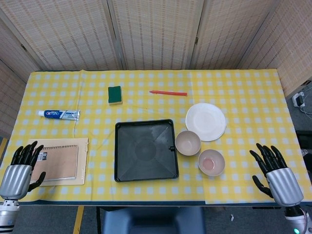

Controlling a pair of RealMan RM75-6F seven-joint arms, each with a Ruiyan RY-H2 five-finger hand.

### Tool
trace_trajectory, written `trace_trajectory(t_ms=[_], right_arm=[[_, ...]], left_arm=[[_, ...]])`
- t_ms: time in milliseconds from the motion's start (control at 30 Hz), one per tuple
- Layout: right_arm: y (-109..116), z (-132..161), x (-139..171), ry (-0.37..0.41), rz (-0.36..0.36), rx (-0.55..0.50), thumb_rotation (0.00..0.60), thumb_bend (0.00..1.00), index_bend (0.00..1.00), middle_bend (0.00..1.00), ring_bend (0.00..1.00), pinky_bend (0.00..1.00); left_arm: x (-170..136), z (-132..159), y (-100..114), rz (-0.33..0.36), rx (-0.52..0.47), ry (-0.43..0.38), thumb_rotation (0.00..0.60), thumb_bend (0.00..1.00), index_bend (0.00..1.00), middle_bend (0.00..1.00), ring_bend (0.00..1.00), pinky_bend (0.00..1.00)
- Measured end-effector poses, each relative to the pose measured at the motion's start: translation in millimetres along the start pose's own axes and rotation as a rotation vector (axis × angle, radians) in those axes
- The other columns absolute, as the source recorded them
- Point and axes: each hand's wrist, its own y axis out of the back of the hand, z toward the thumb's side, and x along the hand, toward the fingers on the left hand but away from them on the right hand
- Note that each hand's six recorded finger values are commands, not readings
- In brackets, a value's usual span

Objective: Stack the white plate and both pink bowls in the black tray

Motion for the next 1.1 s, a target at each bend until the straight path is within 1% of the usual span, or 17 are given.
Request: trace_trajectory(t_ms=[100,200,300,367,467,600,733,867,967,1100], right_arm=[[0,2,-3,0.009,-0.008,-0.015,0.6,0.38,0.16,0.0,0.0,0.0],[0,-2,-4,-0.009,-0.012,0.0,0.6,0.38,0.18,0.0,0.0,0.0],[1,-8,-7,-0.036,-0.019,0.018,0.6,0.38,0.25,0.0,0.0,0.0],[-1,-12,-13,-0.039,-0.016,0.026,0.6,0.38,0.3,0.0,0.0,0.0],[-5,-17,-22,-0.024,-0.005,0.049,0.6,0.38,0.37,0.0,0.0,0.0],[-13,-27,-35,0.006,-0.002,0.106,0.6,0.38,0.4,0.0,0.0,0.0],[-23,-43,-56,0.013,-0.014,0.167,0.6,0.38,0.46,0.02,0.02,0.0],[-40,-53,-82,-0.001,-0.016,0.193,0.6,0.38,0.47,0.04,0.05,0.0],[-56,-51,-103,-0.002,-0.007,0.194,0.6,0.38,0.47,0.04,0.06,0.0],[-73,-42,-125,0.015,0.008,0.155,0.6,0.38,0.47,0.07,0.07,0.0]], left_arm=[[2,-1,0,0.002,-0.01,-0.005,0.6,0.4,0.0,0.0,0.0,0.0],[3,-2,-2,-0.009,-0.02,-0.008,0.6,0.4,0.0,0.0,0.0,0.0],[4,-3,-4,-0.025,-0.022,-0.008,0.6,0.4,0.0,0.0,0.0,0.0],[5,-4,-5,-0.034,-0.023,-0.003,0.6,0.4,0.0,0.0,0.0,0.0],[6,-5,-5,-0.037,-0.028,0.005,0.6,0.4,0.0,0.0,0.0,0.0],[7,-6,-5,-0.037,-0.025,0.008,0.6,0.4,0.0,0.0,0.0,0.0],[8,-7,-7,-0.045,-0.022,0.014,0.6,0.4,0.0,0.0,0.0,0.0],[10,-9,-9,-0.053,-0.016,0.031,0.6,0.4,0.0,0.0,0.0,0.0],[11,-9,-9,-0.059,-0.021,0.028,0.6,0.4,0.0,0.0,0.0,0.0],[11,-10,-9,-0.056,-0.016,0.043,0.6,0.4,0.0,0.0,0.0,0.0]])
